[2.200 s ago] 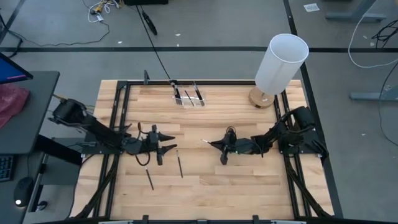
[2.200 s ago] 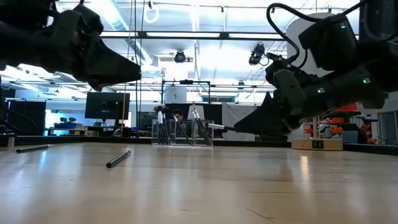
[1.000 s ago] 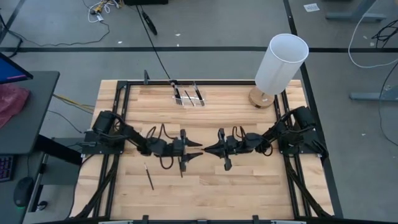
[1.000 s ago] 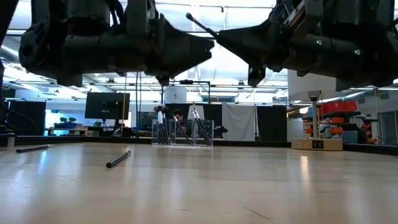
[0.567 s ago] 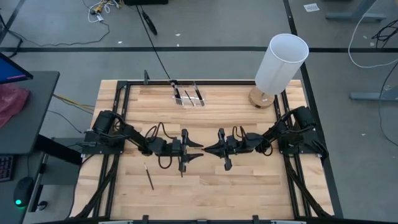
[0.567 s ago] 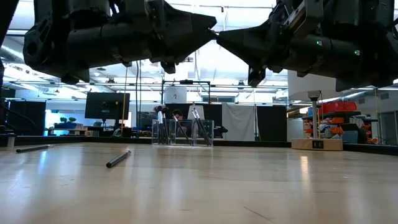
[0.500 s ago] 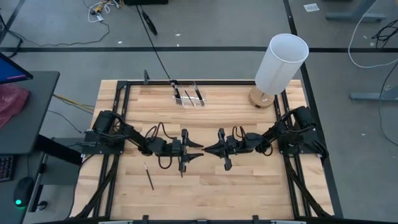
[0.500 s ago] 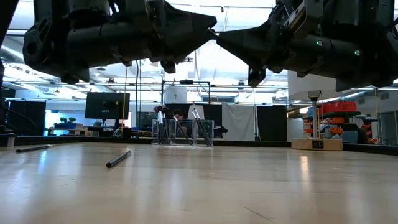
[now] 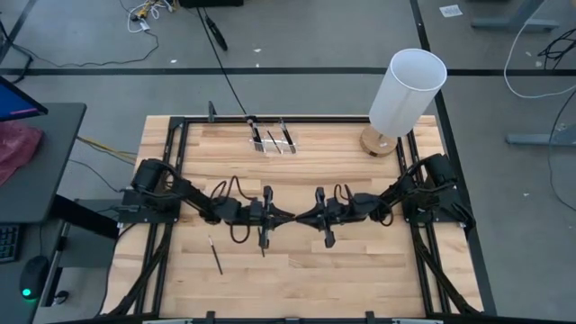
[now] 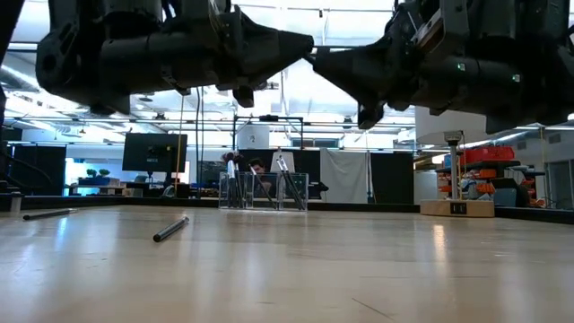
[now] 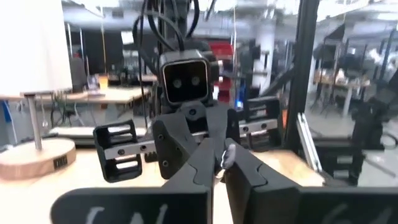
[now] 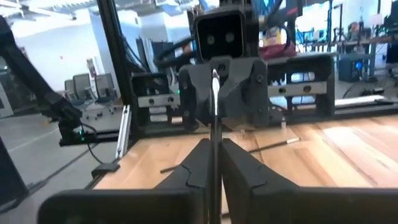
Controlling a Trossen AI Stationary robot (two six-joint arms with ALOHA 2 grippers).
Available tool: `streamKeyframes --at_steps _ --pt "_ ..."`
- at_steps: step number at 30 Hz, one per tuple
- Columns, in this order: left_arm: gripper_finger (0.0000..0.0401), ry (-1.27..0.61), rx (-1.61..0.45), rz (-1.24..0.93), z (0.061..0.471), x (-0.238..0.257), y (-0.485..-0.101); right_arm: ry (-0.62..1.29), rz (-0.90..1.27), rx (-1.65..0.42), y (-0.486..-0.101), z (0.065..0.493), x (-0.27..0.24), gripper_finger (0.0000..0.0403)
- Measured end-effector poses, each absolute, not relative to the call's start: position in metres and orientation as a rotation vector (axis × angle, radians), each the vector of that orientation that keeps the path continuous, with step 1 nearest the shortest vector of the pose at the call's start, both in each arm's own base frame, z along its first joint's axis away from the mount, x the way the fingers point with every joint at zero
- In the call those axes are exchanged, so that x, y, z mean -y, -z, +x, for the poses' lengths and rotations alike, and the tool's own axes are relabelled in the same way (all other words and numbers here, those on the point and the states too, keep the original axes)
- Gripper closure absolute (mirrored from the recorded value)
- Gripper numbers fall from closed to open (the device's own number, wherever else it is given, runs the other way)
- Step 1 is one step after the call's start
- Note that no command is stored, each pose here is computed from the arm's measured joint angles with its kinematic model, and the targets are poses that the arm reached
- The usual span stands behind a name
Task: Put items in baskets/containers
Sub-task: Put the black eyeshadow brush into the transparent organizer
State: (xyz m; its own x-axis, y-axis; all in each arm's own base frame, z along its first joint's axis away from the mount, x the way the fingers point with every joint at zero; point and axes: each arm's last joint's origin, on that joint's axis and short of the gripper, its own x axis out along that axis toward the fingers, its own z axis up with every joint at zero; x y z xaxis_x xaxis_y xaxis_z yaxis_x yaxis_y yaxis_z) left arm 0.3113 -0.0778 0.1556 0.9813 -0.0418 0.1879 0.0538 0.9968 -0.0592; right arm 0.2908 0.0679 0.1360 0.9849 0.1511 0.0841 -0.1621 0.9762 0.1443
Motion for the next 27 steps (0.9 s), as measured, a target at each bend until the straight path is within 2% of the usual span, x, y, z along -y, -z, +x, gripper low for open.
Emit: streamKeyframes --at_steps 7,13,20,24,27 --pt "0.0385 -0.049 -0.030 -0.090 0.301 0.062 -0.184 -0.094 0.195 -0.060 -0.117 0.265 -0.049 0.0300" --pt "0.0385 -0.326 -0.149 -0.155 0.279 0.011 -0.213 0.068 0.236 -0.130 -0.104 0.235 -0.035 0.0261" --pt "0.0385 -0.595 -0.072 -0.212 0.259 -0.073 -0.245 0.119 0.219 -0.124 -0.104 0.235 -0.034 0.0256" --pt "0.0385 -0.716 -0.161 -0.224 0.254 -0.113 -0.254 0.116 0.209 -0.109 -0.106 0.239 -0.035 0.0261" --pt "0.0385 -0.728 -0.232 -0.248 0.254 -0.134 -0.254 0.114 0.199 -0.102 -0.108 0.241 -0.035 0.0265"
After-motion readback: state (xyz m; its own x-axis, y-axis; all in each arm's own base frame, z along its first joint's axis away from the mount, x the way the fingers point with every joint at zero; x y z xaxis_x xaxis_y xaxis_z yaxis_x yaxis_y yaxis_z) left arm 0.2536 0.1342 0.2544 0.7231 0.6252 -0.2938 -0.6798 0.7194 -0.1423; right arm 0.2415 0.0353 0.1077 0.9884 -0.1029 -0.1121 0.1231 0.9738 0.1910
